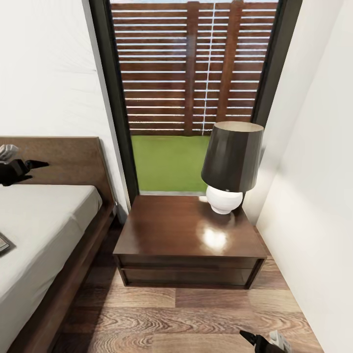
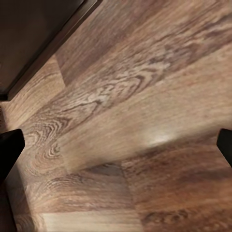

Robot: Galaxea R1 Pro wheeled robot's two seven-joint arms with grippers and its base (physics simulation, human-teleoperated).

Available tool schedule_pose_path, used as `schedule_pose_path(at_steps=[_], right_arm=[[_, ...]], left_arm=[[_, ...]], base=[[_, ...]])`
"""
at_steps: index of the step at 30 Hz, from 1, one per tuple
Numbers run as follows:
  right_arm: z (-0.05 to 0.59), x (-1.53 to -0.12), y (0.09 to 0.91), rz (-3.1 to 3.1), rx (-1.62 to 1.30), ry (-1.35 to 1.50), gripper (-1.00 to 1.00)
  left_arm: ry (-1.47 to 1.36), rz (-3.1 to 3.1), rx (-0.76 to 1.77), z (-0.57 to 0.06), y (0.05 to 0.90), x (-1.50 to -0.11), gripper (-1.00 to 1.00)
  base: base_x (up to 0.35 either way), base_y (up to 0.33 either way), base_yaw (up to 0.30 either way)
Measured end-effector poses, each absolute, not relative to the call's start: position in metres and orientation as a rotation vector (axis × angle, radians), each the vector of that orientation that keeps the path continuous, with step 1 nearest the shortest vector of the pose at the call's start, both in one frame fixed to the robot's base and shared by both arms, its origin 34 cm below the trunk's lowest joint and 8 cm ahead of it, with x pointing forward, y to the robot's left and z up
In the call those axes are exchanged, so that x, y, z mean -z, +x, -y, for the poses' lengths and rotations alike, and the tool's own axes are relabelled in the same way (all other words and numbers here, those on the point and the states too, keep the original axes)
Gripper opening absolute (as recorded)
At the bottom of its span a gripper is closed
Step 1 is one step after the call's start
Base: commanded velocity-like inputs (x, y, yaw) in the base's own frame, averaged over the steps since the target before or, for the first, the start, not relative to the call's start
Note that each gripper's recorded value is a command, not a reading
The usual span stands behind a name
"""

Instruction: In the bedroom, move the book from the bed onto either nightstand, and place the two sandals side by side next to the bed.

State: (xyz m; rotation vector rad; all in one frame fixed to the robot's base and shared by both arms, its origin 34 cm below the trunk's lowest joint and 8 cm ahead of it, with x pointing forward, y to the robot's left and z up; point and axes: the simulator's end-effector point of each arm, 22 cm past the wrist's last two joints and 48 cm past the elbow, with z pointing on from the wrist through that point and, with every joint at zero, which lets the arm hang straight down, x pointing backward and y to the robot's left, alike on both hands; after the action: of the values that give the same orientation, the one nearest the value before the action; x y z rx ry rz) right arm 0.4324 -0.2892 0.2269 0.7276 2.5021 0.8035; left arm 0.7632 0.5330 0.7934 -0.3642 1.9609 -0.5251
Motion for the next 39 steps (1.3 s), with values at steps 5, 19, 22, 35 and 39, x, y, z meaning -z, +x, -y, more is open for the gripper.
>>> schedule_pose_path(at_steps=[5, 19, 22, 35, 39], right_arm=[[0.288, -0.229, 0.435, -2.496, -0.810, 0.721, 1.00], [0.275, -0.242, 0.453, -2.460, -0.845, 0.668, 1.00], [0.266, -0.247, 0.460, -2.445, -0.867, 0.649, 1.00], [0.243, -0.266, 0.478, -2.426, -0.953, 0.609, 1.00], [0.242, -0.268, 0.479, -2.425, -0.960, 0.609, 1.00]], left_arm=[[-0.391, -1.974, 0.441, -0.559, 0.755, -0.795, 1.00], [-0.414, -1.996, 0.270, -0.604, 0.735, -0.803, 1.00], [-0.416, -2.000, 0.262, -0.606, 0.734, -0.802, 1.00], [-0.404, -2.018, 0.244, -0.606, 0.733, -0.798, 1.00], [-0.399, -2.022, 0.243, -0.604, 0.734, -0.797, 1.00]], base=[[0.000, 0.000, 0.000], [0.000, 0.000, 0.000], [0.000, 0.000, 0.000], [0.000, 0.000, 0.000], [0.000, 0.000, 0.000]])
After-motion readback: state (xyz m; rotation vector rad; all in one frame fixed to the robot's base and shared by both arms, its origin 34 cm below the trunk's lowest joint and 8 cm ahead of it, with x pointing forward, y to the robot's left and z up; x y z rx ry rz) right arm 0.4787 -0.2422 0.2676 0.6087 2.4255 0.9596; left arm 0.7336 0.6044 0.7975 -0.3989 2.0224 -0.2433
